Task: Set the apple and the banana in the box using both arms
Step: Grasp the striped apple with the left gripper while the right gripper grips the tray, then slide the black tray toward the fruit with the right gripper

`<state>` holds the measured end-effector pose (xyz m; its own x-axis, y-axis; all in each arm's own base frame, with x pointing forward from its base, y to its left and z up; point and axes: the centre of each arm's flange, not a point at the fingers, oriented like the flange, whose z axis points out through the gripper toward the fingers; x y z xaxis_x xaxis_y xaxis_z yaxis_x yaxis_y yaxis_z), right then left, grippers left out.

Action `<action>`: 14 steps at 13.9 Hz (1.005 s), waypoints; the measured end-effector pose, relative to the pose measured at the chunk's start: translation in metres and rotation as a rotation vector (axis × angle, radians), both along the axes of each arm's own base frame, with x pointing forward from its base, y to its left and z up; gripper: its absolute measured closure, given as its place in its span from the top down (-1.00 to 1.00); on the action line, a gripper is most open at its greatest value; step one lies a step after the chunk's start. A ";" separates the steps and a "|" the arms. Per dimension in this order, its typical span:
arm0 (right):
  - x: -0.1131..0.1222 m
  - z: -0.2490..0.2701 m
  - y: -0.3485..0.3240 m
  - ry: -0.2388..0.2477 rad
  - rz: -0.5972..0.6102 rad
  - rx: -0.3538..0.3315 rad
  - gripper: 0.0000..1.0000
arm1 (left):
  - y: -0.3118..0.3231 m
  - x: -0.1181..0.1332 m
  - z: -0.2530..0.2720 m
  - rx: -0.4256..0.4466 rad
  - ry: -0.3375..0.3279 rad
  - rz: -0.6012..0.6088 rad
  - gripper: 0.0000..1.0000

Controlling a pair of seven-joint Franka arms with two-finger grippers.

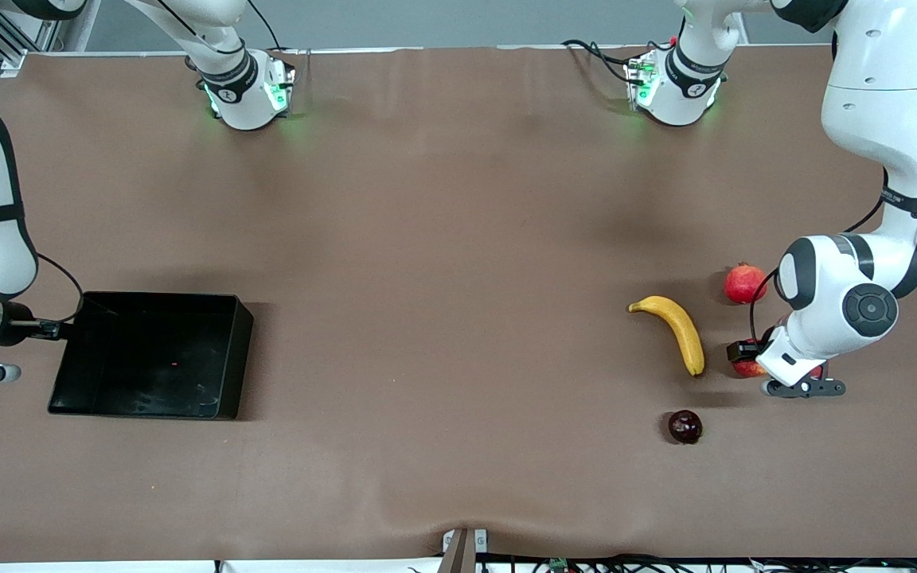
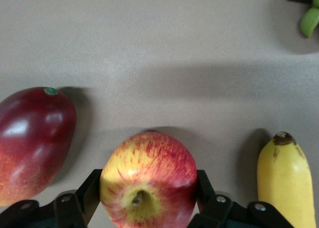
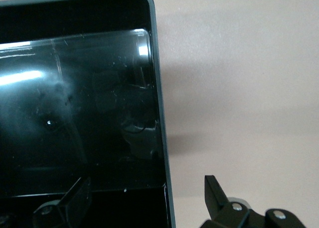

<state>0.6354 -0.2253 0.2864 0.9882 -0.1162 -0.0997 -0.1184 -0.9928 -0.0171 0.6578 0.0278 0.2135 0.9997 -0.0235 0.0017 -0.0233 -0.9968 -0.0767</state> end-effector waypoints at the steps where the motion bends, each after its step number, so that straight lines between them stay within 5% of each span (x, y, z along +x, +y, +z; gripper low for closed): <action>1: 0.000 -0.001 0.000 -0.001 0.000 0.001 1.00 | 0.000 0.003 0.004 0.000 -0.009 -0.001 0.58; 12: 0.009 -0.052 -0.001 -0.046 0.102 -0.006 0.99 | -0.001 0.012 0.073 0.001 -0.026 0.007 0.58; 14: 0.008 -0.057 -0.003 -0.043 0.147 -0.004 0.62 | -0.001 0.014 0.082 0.001 -0.016 0.009 0.58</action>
<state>0.6437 -0.2282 0.2292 0.9980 0.0297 -0.0564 0.0289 -0.9995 -0.0155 0.6720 0.0272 0.2952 0.9997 -0.0143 0.0173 -0.0129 -0.9969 -0.0781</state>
